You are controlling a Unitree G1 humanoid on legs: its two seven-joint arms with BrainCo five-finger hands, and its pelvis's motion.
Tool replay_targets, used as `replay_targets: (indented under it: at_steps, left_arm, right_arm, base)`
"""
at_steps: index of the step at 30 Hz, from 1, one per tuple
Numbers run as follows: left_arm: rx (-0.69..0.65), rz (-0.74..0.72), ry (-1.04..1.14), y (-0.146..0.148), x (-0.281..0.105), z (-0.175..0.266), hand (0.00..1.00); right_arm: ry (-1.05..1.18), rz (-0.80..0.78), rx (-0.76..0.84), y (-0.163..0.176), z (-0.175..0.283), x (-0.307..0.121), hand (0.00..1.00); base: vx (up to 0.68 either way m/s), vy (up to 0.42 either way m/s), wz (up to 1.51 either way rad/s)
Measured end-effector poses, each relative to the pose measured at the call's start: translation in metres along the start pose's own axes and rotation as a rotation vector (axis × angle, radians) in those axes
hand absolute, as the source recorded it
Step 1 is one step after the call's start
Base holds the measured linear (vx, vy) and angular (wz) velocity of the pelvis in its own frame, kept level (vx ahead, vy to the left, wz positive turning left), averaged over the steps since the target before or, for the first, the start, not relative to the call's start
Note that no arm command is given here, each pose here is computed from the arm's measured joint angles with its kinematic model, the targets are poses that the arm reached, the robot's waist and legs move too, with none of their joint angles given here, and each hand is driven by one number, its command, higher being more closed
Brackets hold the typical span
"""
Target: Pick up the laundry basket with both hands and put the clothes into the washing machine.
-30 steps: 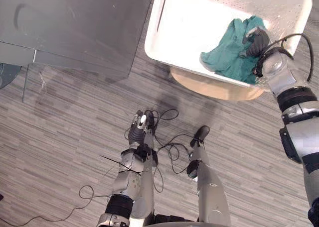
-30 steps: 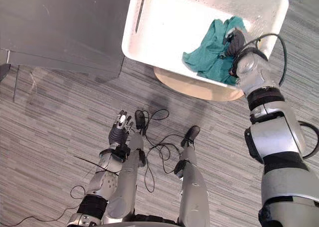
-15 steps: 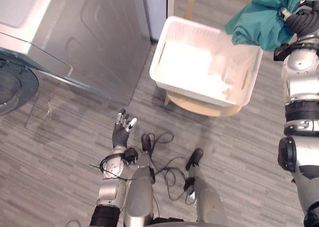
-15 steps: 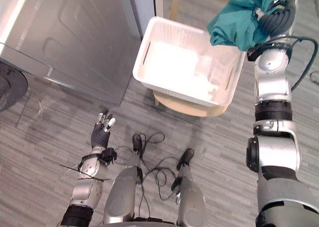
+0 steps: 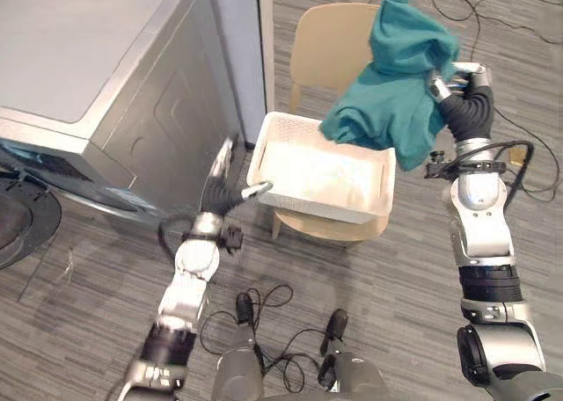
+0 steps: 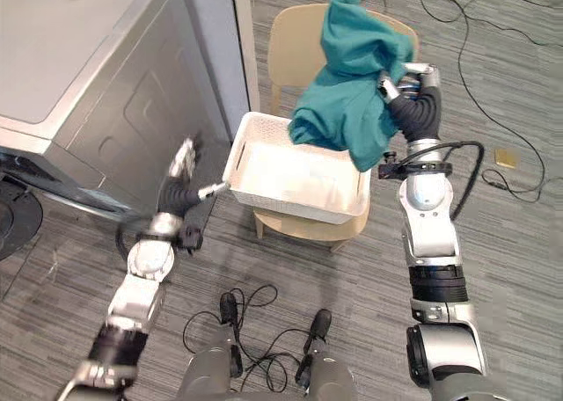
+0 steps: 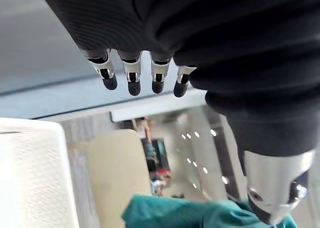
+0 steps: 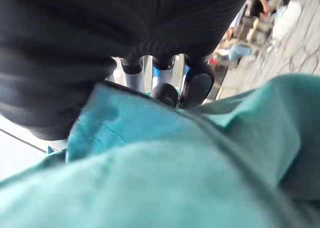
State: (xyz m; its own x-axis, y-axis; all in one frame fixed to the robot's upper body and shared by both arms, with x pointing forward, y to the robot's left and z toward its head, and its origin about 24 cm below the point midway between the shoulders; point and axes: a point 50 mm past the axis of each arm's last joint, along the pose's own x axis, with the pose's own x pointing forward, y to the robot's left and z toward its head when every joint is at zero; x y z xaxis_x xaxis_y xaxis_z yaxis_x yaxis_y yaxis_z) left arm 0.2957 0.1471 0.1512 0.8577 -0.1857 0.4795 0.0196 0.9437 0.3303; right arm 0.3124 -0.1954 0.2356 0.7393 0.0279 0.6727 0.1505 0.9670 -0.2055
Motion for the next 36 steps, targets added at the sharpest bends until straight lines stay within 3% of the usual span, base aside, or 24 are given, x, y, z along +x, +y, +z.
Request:
replay_targets:
  at_steps: [6, 12, 18, 28, 34, 35, 36]
  left_arm:
    - [0.166, -0.099, -0.211, 0.014, 0.059, 0.045, 0.00]
    - [0.115, -0.241, -0.251, 0.006, 0.081, 0.063, 0.00]
    - [0.078, -0.283, -0.272, 0.001, 0.102, 0.079, 0.00]
    - [-0.286, -0.281, -0.186, -0.011, 0.120, 0.084, 0.00]
    - [-0.346, -0.238, -0.215, -0.008, 0.126, 0.095, 0.00]
    - [-0.366, -0.224, -0.222, -0.008, 0.127, 0.096, 1.00]
    - [-0.379, -0.215, -0.226, -0.008, 0.127, 0.098, 1.00]
  right_arm:
    - [-0.090, 0.291, 0.196, 0.024, 0.026, 0.000, 1.00]
    - [-0.195, 0.452, 0.283, 0.035, 0.056, 0.007, 1.00]
    - [-0.246, 0.532, 0.320, 0.050, 0.071, 0.010, 1.00]
    - [-0.273, 0.531, 0.420, 0.084, 0.084, 0.019, 1.00]
    - [-0.282, 0.517, 0.452, 0.092, 0.087, 0.022, 1.00]
    - [-0.284, 0.511, 0.461, 0.093, 0.088, 0.022, 1.00]
    - [-0.292, 0.507, 0.480, 0.096, 0.088, 0.022, 1.00]
  base:
    - [-0.02, -0.003, -0.24]
    - [0.02, -0.014, -0.13]
    - [0.01, -0.005, -0.10]
    - [0.02, 0.008, -0.14]
    - [0.00, 0.010, -0.13]
    - [0.00, 0.008, -0.16]
    - [0.00, 0.006, -0.17]
